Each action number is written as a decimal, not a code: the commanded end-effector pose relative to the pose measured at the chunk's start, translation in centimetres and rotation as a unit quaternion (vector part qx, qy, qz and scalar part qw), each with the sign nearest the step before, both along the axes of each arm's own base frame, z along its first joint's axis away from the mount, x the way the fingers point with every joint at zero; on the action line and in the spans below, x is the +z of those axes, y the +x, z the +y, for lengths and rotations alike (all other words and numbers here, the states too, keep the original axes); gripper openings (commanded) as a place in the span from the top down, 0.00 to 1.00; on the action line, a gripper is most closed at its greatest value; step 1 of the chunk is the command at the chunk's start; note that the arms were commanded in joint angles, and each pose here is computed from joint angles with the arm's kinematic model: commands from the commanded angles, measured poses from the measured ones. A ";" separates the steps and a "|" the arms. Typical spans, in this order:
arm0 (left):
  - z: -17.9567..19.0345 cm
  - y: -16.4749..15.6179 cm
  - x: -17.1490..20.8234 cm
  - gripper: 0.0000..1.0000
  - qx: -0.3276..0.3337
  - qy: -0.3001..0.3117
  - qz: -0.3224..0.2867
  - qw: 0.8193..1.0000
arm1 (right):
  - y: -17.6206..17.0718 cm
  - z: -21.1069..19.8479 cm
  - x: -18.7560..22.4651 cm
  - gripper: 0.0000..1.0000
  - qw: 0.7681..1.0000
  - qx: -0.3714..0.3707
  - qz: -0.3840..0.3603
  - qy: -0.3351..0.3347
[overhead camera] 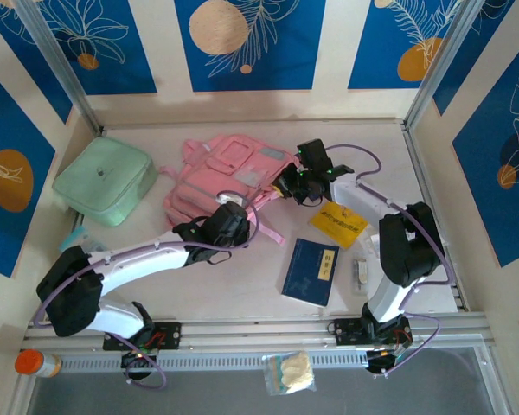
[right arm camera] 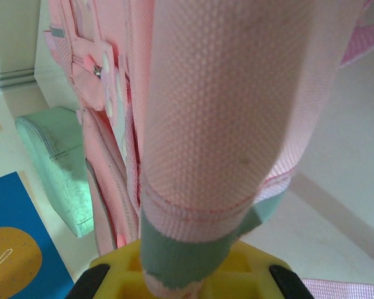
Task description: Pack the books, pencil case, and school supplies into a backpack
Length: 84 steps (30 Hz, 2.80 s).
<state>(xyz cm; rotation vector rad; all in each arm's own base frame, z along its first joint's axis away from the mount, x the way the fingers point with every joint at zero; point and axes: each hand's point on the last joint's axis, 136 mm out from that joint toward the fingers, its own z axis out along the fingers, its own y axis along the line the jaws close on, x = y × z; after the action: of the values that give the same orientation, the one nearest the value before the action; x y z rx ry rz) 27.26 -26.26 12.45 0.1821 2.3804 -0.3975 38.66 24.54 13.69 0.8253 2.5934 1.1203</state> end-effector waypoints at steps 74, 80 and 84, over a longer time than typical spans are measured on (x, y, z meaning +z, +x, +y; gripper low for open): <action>-0.8 -4.4 0.0 1.00 -0.112 -0.051 0.045 0.991 | -12.4 5.3 -1.0 0.27 0.974 0.180 0.042 0.134; -1.3 -4.1 0.7 1.00 -0.114 -0.056 0.041 0.991 | -12.3 7.3 -4.4 0.33 0.985 0.124 0.066 0.100; -1.2 -4.1 1.2 1.00 -0.115 -0.054 0.040 0.991 | -10.9 9.6 -4.8 0.61 0.982 0.152 0.064 0.090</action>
<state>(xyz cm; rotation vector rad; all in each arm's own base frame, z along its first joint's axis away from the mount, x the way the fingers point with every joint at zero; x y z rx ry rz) 22.31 -25.66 10.50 0.3985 2.4977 -0.5507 25.93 32.61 8.66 0.5700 2.8575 1.4587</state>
